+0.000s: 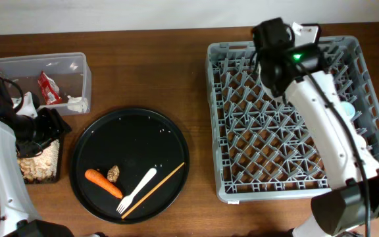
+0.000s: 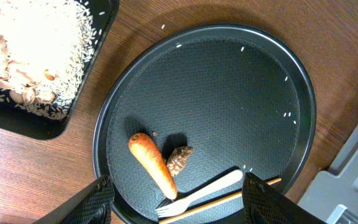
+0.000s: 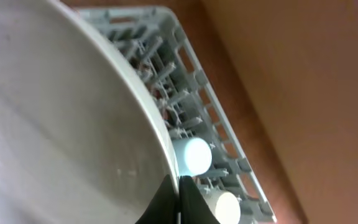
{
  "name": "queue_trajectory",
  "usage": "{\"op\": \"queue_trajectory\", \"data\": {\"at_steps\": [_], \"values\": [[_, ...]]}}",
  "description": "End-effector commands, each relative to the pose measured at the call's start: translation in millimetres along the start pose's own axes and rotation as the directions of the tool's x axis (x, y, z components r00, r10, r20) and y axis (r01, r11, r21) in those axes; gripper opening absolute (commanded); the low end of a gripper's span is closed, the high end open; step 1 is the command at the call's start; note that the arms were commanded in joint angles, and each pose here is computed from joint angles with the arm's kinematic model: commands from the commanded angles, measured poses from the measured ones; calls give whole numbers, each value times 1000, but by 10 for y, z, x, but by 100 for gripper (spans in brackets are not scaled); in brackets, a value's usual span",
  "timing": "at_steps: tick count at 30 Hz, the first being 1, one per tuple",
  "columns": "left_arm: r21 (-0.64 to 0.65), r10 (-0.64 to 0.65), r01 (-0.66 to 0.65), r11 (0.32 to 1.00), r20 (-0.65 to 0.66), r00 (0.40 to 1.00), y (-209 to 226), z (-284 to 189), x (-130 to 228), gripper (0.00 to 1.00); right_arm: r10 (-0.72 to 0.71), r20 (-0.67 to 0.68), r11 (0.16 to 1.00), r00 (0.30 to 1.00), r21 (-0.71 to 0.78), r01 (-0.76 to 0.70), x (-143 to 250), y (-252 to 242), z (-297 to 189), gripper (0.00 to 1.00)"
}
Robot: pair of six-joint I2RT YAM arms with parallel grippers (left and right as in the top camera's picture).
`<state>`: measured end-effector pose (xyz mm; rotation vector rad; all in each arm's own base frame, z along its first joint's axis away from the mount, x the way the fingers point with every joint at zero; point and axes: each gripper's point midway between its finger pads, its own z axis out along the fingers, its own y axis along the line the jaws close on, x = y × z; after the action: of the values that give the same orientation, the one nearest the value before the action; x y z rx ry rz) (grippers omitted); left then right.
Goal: Sort waste into correct bins and load items into the dishwasher rack
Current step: 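Place the white plate upright in the rack's left side with the right gripper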
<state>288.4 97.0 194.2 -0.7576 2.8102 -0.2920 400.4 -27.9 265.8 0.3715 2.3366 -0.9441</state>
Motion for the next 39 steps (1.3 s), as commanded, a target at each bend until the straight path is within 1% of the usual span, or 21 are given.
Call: {"op": "queue_trajectory", "data": {"at_steps": [1,5,7,11,13,14,15,16,18,19,20,21,25,27,28,30,31,33,35,36,39], "values": [[15,3,-4,1000,17,1000,-29,-45,-12,65,1,32,998,1000,64,-3,93,95,96,4],[15,4,-4,1000,17,1000,-28,-45,-11,65,-19,55,1000,998,11,19,242,449,116,4],[15,4,-4,1000,17,1000,-29,-44,-11,65,-33,85,999,996,-27,36,277,641,20,4],[15,4,-5,1000,17,1000,-31,-44,-11,65,-69,72,981,995,-178,81,403,1015,-195,5],[15,5,-5,1000,18,1000,-30,-43,-13,65,-106,31,950,994,-293,111,550,1241,-314,13],[15,5,-5,1000,19,1000,-31,-44,-18,65,-117,21,935,993,-335,117,598,1327,-371,13],[15,5,-5,1000,19,1000,-31,-44,-18,65,-136,5,911,991,-392,127,667,1440,-451,18],[15,5,-5,1000,19,1000,-31,-44,-17,65,-164,-13,893,986,-427,142,750,1498,-506,34],[15,5,-5,1000,19,1000,-31,-44,-17,65,-203,-42,877,978,-451,163,863,1519,-542,49],[15,5,-5,1000,19,1000,-31,-44,-18,65,-209,-46,878,977,-449,167,877,1508,-538,52],[15,5,-5,1000,19,1000,-31,-44,-18,66,-213,-49,879,976,-445,170,885,1496,-532,60],[15,4,-5,1000,17,1000,-31,-44,-11,65,-212,-48,882,976,-440,170,878,1480,-530,62],[15,4,-4,1000,16,1000,-30,-43,-9,65,-158,-8,898,987,-416,140,676,1278,-625,63],[15,4,-4,1000,16,1000,-30,-44,-8,66,0,-49,908,999,-418,-21,473,905,-685,70],[15,4,-4,1000,15,1000,-30,-43,-7,66,53,-76,894,996,-440,-82,399,699,-687,71],[15,3,-3,1000,12,1000,-29,-43,1,66,115,-141,857,983,-486,-170,375,413,-664,86],[15,3,-3,1000,12,1000,-30,-43,2,66,64,-163,801,985,-580,-148,395,339,-690,99],[17,14,-14,1000,8,1000,-62,-33,11,66,-60,-160,704,985,-707,-72,490,275,-707,99],[23,55,-54,998,-15,998,-179,27,74,66,-86,-259,729,962,-675,-117,684,69,-528,99],[26,118,-117,993,-50,992,-297,126,176,66,-87,-306,746,948,-651,-142,771,-33,-459,99],[20,221,-221,975,-135,966,-478,328,440,66,-116,-335,745,935,-652,-141,869,-83,-453,99]]}}
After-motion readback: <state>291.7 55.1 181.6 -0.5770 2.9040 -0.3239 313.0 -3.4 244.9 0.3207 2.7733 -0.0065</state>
